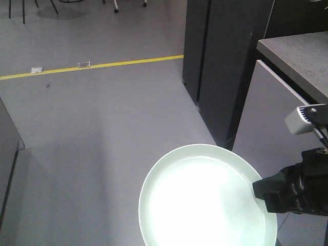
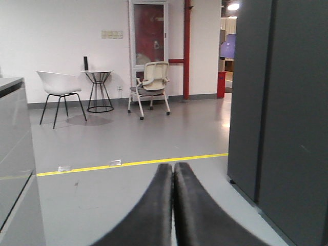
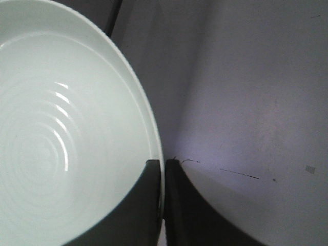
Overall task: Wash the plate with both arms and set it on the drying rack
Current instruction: 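Turn the base toward the counter with the sink, plate held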
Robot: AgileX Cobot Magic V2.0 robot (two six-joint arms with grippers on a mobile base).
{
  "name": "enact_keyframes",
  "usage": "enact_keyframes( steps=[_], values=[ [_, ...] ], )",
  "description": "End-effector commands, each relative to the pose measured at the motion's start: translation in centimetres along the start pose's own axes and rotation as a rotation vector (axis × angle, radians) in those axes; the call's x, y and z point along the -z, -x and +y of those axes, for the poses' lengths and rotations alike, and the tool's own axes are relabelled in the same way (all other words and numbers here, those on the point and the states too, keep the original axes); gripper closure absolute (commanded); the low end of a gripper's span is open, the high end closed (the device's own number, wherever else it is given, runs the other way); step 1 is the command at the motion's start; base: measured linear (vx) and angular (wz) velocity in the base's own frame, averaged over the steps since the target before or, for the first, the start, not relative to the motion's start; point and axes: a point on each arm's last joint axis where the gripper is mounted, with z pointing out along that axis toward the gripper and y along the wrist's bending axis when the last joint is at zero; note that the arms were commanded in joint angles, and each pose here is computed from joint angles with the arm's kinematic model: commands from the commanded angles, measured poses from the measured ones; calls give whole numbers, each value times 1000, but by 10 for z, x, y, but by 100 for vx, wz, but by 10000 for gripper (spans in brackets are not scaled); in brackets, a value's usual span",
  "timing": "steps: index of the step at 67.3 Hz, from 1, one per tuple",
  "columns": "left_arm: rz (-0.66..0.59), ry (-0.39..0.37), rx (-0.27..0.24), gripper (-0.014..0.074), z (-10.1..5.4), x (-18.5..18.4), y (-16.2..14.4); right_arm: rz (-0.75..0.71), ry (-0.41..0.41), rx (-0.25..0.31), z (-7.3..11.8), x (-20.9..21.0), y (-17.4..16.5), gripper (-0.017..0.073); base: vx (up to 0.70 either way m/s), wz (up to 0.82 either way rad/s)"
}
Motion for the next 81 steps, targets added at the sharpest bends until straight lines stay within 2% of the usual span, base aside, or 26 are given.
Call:
enact_keyframes(
  steps=[1, 81],
  values=[
    [-111, -9, 8, 600, -1, 3, 17, -82, 14, 6, 5, 8, 9, 564, 8, -19],
    [-111, -9, 8, 600, -1, 3, 17, -82, 14, 6, 5, 8, 9, 564, 8, -28]
  ],
)
